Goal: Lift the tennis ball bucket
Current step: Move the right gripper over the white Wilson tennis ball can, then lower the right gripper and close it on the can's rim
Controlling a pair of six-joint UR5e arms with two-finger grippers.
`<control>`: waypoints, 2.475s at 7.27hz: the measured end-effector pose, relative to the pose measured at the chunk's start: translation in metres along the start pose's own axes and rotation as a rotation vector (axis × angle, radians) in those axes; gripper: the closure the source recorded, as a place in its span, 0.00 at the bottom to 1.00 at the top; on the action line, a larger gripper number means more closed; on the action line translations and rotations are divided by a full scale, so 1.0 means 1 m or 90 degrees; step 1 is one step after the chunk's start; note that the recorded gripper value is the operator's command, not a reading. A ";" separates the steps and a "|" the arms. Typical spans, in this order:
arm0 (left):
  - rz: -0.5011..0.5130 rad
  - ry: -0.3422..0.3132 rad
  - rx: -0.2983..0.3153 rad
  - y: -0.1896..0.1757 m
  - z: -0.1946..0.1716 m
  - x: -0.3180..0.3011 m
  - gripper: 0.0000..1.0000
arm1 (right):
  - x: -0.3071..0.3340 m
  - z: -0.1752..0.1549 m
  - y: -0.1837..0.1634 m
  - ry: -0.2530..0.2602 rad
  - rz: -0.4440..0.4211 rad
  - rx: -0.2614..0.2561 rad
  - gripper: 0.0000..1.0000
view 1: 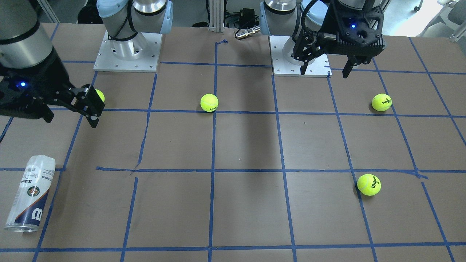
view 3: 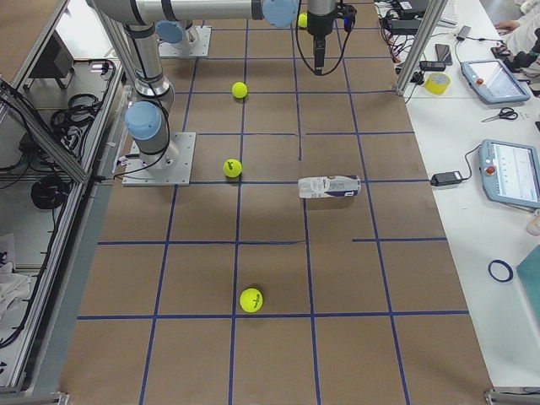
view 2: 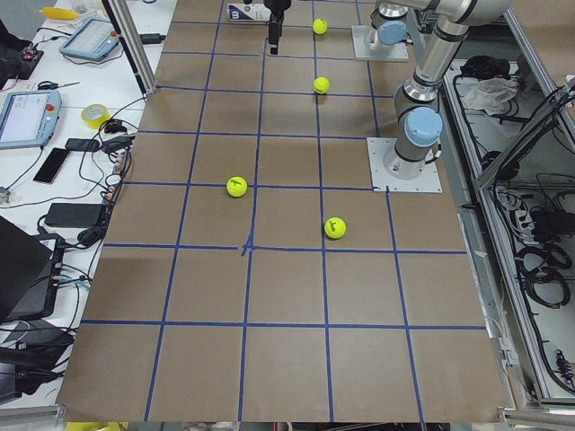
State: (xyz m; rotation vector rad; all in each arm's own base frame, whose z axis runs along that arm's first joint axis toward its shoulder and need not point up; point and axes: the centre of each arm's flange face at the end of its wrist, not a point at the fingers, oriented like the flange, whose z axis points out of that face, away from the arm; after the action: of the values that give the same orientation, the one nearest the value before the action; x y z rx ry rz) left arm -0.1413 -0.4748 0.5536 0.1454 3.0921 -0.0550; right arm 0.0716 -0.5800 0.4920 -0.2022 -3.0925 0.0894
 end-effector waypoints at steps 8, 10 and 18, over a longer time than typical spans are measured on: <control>0.000 0.000 0.001 0.001 -0.001 0.000 0.00 | 0.189 0.255 -0.139 0.030 -0.017 0.001 0.00; 0.000 0.001 0.002 0.001 -0.002 0.000 0.00 | 0.191 0.279 -0.145 0.014 -0.042 0.004 0.00; 0.000 0.000 0.002 0.001 -0.001 0.000 0.00 | 0.187 0.322 -0.148 -0.021 -0.144 -0.005 0.24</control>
State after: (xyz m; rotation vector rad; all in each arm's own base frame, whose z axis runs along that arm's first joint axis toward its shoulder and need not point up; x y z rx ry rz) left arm -0.1413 -0.4735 0.5550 0.1454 3.0920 -0.0589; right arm -0.1473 -0.7199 0.1868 0.1519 -3.1236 0.0724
